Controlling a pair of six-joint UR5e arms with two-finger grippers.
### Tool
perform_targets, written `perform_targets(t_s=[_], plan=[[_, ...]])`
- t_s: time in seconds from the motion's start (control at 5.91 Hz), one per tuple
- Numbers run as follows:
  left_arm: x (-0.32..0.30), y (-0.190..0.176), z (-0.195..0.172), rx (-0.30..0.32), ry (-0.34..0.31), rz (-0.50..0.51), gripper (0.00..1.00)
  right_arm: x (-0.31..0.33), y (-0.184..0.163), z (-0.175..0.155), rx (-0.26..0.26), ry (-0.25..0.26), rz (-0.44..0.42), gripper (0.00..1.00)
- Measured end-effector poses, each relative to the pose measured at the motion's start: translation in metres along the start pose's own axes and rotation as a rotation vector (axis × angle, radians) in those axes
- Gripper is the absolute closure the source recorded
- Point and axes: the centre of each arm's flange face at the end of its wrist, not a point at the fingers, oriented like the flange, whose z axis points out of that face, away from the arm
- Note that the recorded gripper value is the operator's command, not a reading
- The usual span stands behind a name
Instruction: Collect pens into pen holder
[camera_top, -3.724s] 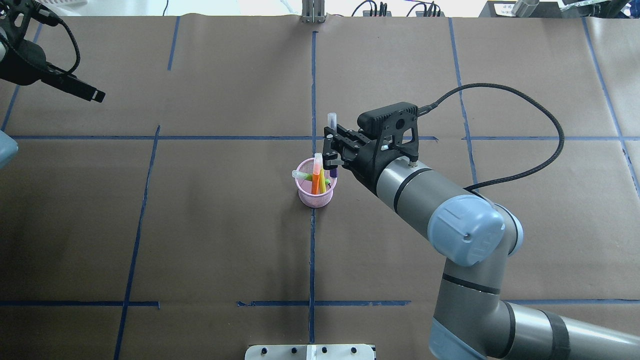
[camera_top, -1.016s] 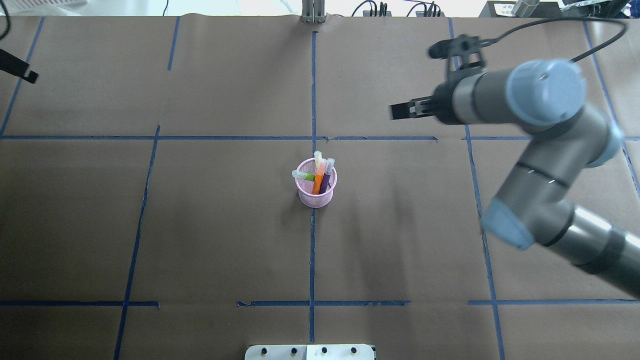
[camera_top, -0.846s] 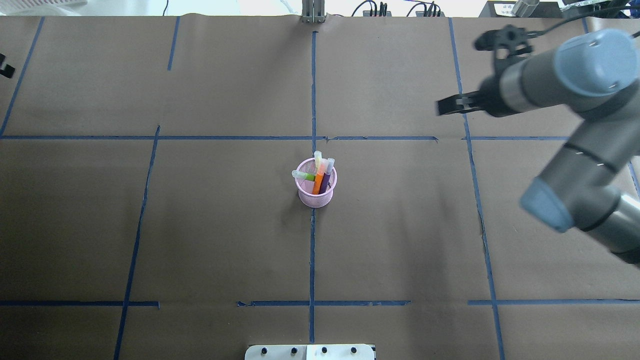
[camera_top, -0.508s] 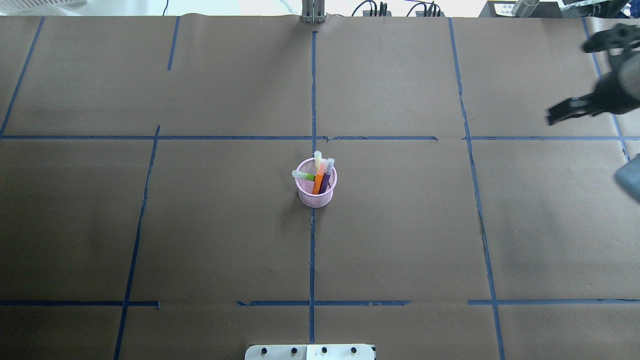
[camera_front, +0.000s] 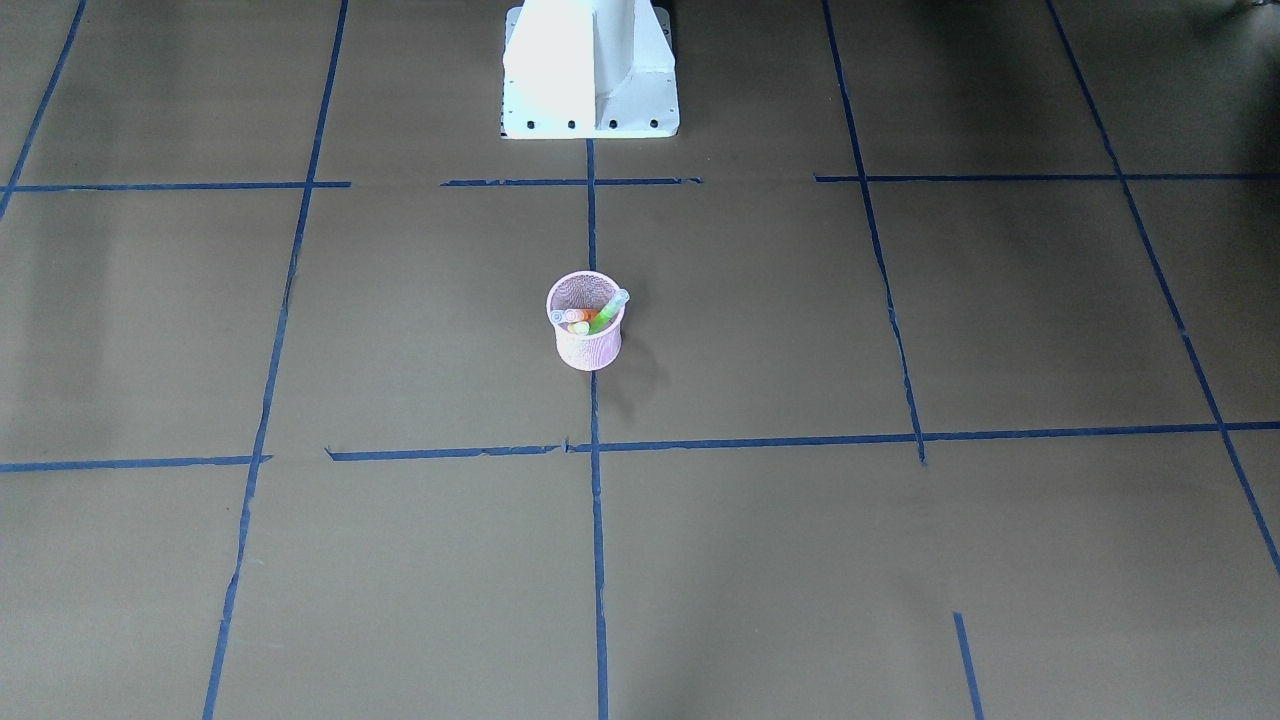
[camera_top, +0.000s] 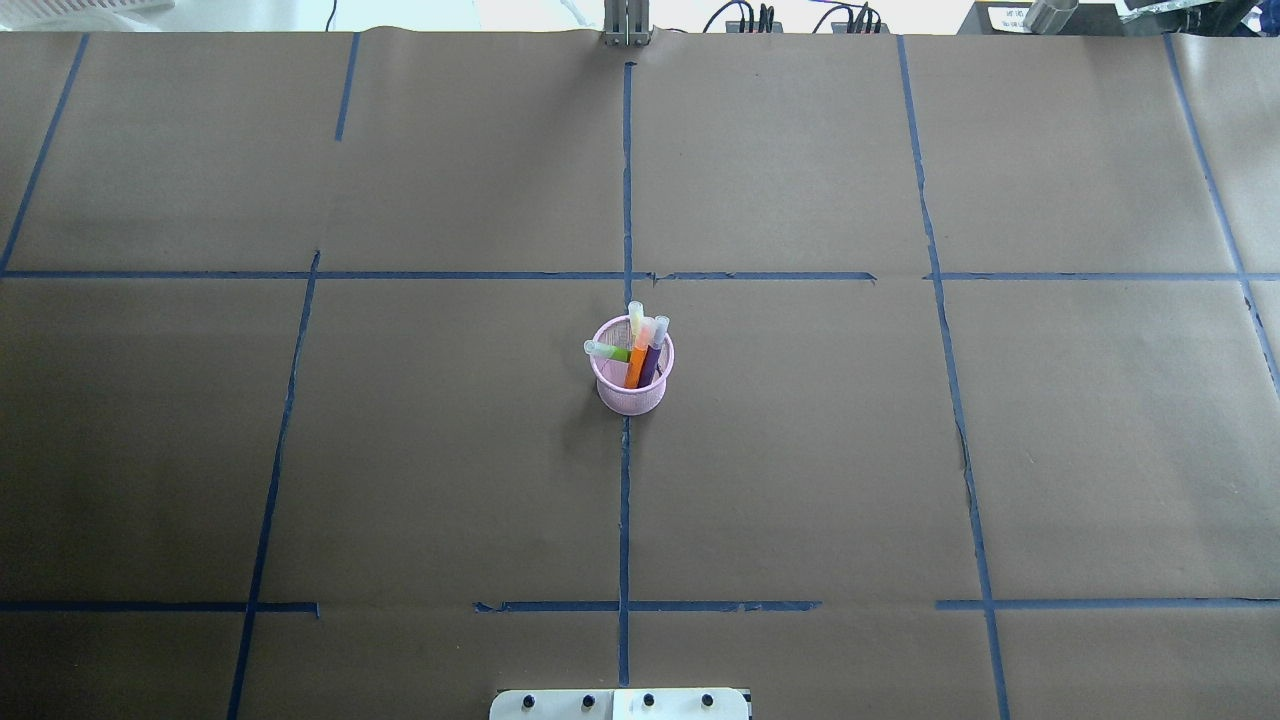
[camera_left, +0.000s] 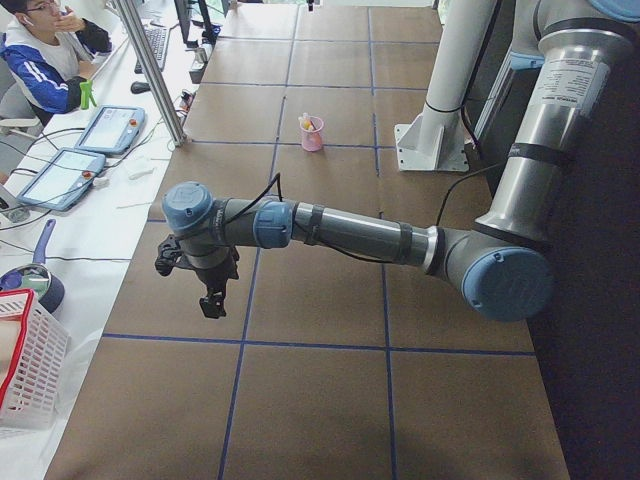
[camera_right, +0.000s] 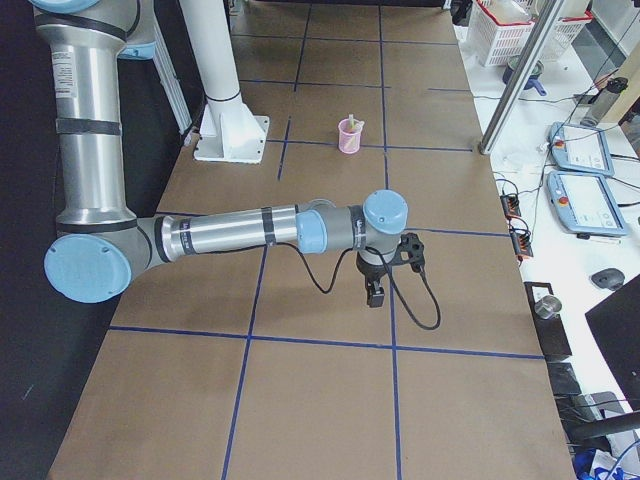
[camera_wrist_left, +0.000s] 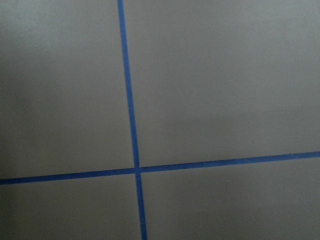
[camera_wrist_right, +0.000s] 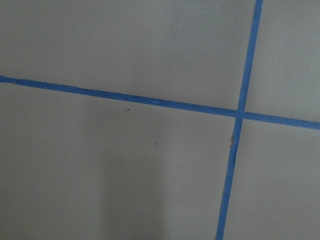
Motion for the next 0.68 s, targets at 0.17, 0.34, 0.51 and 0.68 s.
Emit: perform_targets(t_s=[0.17,0.34,0.51,0.68], plan=[[-0.031,0.024,0.022,-0.028,0.029,-0.024,0.00,0.018,0.009,0.001,-0.004,-0.019,0.033,0.00],[-0.050,0.046,0.041,-0.046,0.042,-0.041,0.00,0.036,0.019,0.003,-0.007,-0.019,0.069,0.00],[-0.056,0.058,0.049,-0.052,0.043,-0.050,0.00,0.053,0.033,0.004,-0.006,-0.020,0.099,0.00],[-0.057,0.064,0.049,-0.051,0.041,-0.055,0.00,0.070,0.049,-0.001,0.006,-0.012,0.120,0.00]])
